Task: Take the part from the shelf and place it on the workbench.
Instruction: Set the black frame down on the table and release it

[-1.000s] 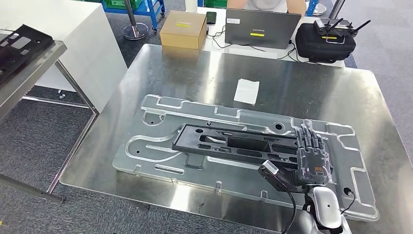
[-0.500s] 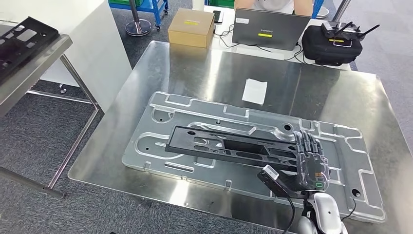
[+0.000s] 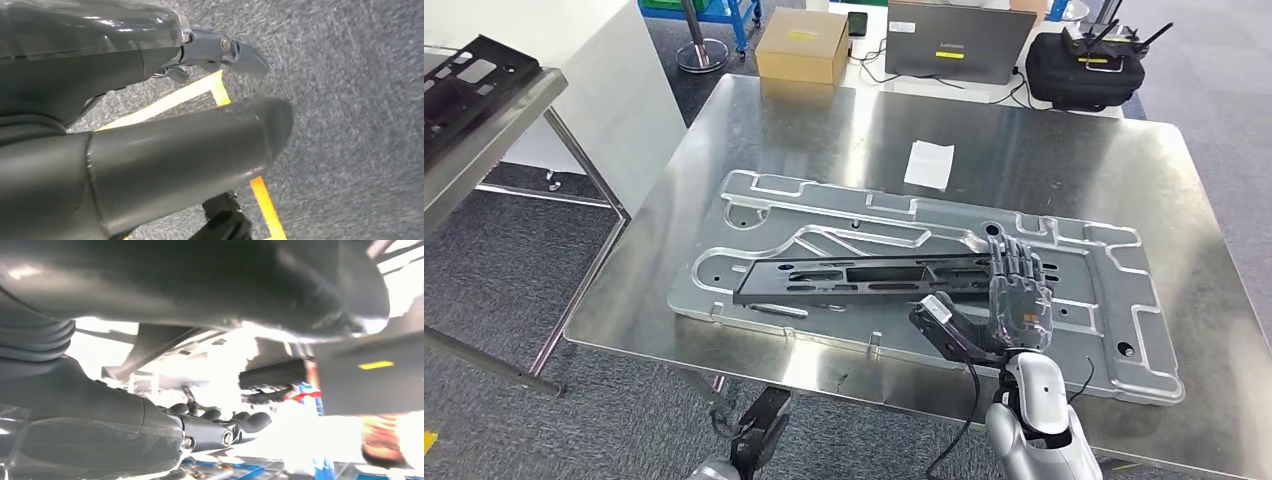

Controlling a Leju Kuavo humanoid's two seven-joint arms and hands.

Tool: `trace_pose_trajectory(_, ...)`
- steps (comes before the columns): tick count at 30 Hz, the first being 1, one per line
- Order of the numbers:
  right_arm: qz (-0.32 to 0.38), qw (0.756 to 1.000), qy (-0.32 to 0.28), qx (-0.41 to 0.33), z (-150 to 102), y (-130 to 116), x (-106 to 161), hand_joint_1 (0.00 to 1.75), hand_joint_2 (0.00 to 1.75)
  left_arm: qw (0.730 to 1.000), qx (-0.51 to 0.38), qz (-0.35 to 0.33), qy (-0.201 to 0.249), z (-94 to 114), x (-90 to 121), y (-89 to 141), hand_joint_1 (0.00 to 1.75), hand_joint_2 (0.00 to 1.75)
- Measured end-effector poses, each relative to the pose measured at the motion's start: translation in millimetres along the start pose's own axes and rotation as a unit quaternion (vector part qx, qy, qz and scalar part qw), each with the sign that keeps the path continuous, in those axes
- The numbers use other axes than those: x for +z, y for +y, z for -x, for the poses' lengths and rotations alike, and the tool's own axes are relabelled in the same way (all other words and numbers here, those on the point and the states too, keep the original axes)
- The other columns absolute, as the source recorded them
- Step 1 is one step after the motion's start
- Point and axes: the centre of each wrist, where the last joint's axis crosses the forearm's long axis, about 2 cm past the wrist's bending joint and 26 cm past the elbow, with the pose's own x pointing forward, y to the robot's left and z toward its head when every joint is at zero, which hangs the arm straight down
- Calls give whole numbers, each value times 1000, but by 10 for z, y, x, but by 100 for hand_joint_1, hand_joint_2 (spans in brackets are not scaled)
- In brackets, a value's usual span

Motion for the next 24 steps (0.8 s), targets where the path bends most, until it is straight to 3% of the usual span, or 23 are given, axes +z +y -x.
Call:
trace_pose_trajectory(8, -27, 999, 20, -2, 6, 23, -294, 0, 0, 999, 5, 11, -32, -214, 22, -176, 0, 0)
trace_pose_trajectory(16, -33, 998, 44, 15, 204, -23, -769, 0, 0, 999, 10, 13, -38, -223, 35, -226, 0, 0)
trace_pose_trajectory(24, -35, 998, 44, 19, 212, -14, -858, 0, 0, 999, 16, 12, -39, -228, 37, -234, 0, 0)
